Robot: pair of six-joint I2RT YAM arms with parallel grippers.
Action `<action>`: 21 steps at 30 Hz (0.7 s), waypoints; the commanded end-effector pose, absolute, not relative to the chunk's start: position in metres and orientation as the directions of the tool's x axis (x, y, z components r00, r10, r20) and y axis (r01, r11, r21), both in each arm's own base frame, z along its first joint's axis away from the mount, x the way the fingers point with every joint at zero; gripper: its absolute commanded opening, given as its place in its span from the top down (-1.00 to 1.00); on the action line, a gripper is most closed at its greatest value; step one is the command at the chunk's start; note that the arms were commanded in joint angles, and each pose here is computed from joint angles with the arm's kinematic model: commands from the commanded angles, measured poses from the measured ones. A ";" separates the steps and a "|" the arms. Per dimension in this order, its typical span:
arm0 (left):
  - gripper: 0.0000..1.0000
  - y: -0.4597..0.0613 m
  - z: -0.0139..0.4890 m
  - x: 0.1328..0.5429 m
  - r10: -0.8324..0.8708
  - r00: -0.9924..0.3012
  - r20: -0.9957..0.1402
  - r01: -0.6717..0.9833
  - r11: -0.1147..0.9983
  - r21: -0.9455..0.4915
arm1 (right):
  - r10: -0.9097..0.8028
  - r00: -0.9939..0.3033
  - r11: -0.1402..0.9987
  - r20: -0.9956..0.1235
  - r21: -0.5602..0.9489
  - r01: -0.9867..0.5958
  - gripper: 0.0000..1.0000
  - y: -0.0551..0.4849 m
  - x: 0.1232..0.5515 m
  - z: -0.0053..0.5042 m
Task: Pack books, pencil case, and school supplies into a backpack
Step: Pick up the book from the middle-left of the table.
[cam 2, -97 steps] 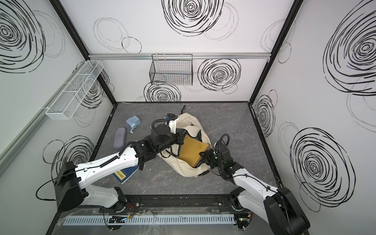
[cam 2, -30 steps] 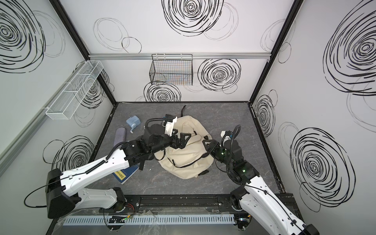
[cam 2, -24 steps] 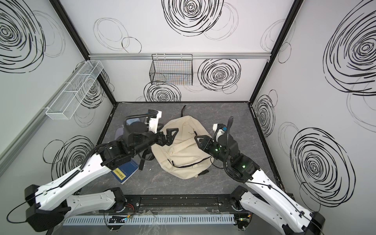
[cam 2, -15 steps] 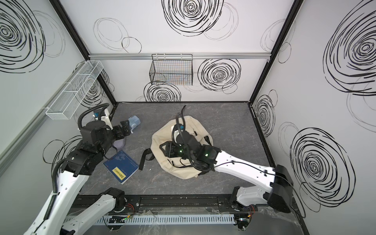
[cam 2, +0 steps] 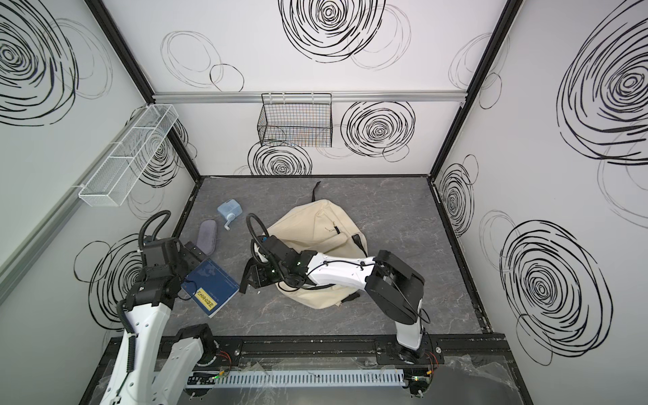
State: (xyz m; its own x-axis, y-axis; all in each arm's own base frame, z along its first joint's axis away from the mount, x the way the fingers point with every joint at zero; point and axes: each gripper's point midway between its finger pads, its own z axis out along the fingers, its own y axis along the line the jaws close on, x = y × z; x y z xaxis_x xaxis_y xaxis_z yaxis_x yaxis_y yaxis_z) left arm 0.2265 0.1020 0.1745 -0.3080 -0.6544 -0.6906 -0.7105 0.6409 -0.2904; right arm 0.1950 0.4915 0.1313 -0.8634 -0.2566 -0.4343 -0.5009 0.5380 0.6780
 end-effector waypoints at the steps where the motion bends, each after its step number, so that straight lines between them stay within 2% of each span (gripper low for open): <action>1: -0.92 0.121 0.179 0.222 -0.710 -0.164 -0.685 -0.765 0.530 -0.366 | -0.298 -0.826 0.453 -0.479 0.690 -0.564 0.08 0.513 0.202 0.137; 9: -0.92 0.115 0.133 0.226 -0.805 -0.124 -0.579 -0.765 0.450 -0.461 | -0.403 -0.797 0.452 -0.449 0.660 -0.600 0.11 0.554 0.214 0.092; 21: -0.92 0.110 0.064 0.215 -0.843 -0.132 -0.521 -0.824 0.385 -0.414 | -0.467 -0.795 0.505 -0.387 0.621 -0.599 0.10 0.571 0.230 0.038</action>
